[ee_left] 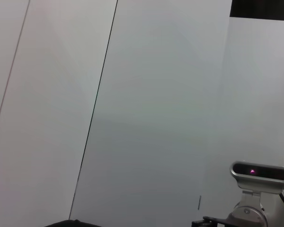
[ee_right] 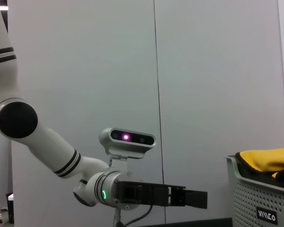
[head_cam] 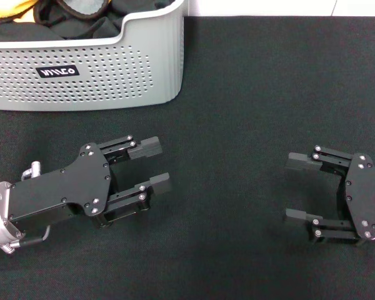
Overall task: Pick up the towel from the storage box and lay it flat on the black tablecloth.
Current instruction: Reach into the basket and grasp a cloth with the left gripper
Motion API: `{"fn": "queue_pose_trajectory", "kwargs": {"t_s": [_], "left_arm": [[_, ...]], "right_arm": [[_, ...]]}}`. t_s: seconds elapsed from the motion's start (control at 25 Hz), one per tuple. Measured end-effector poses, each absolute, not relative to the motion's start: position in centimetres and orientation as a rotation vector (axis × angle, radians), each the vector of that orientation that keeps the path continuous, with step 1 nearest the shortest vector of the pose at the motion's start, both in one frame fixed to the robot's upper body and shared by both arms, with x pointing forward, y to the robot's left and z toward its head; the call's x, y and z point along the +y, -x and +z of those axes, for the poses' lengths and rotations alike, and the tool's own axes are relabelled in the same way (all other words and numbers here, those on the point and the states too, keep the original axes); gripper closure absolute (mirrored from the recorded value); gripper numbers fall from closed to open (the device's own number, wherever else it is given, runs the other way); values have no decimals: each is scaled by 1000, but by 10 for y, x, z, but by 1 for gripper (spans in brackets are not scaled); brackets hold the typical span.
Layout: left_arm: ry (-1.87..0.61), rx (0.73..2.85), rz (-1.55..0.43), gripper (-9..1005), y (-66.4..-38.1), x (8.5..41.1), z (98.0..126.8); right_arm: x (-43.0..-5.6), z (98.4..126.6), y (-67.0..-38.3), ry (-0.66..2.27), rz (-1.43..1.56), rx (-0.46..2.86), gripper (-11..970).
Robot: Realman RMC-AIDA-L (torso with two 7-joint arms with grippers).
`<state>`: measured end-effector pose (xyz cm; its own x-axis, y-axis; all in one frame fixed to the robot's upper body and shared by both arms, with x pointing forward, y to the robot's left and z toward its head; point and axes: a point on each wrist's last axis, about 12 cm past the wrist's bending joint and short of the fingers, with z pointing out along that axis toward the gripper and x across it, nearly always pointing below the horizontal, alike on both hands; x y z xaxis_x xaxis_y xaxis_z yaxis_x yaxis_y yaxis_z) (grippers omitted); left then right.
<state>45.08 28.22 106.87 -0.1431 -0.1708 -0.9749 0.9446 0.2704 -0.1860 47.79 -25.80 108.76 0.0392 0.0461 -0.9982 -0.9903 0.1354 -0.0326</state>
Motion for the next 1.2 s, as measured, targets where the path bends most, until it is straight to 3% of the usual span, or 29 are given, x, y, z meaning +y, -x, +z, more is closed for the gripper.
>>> {"fn": "queue_pose_trajectory", "kwargs": {"t_s": [0.52,0.8,1.04,1.2], "left_arm": [[-773,1324,-1145,406,-451,284,1069],[-494,1166,-943,406,-459,311,1087],[-419,1032,-847,405,-478,318,1109],[-440,1053,-742,405,-505,323,1125]], "right_arm": [[-259,1086,-476,1084,1098,1213,213],[-261,1082,-473,1060,1097,1229,216],[-256,1077,-474,1050,1084,1252,218],[-253,1076,-474,1060,1085,1252,219]]}}
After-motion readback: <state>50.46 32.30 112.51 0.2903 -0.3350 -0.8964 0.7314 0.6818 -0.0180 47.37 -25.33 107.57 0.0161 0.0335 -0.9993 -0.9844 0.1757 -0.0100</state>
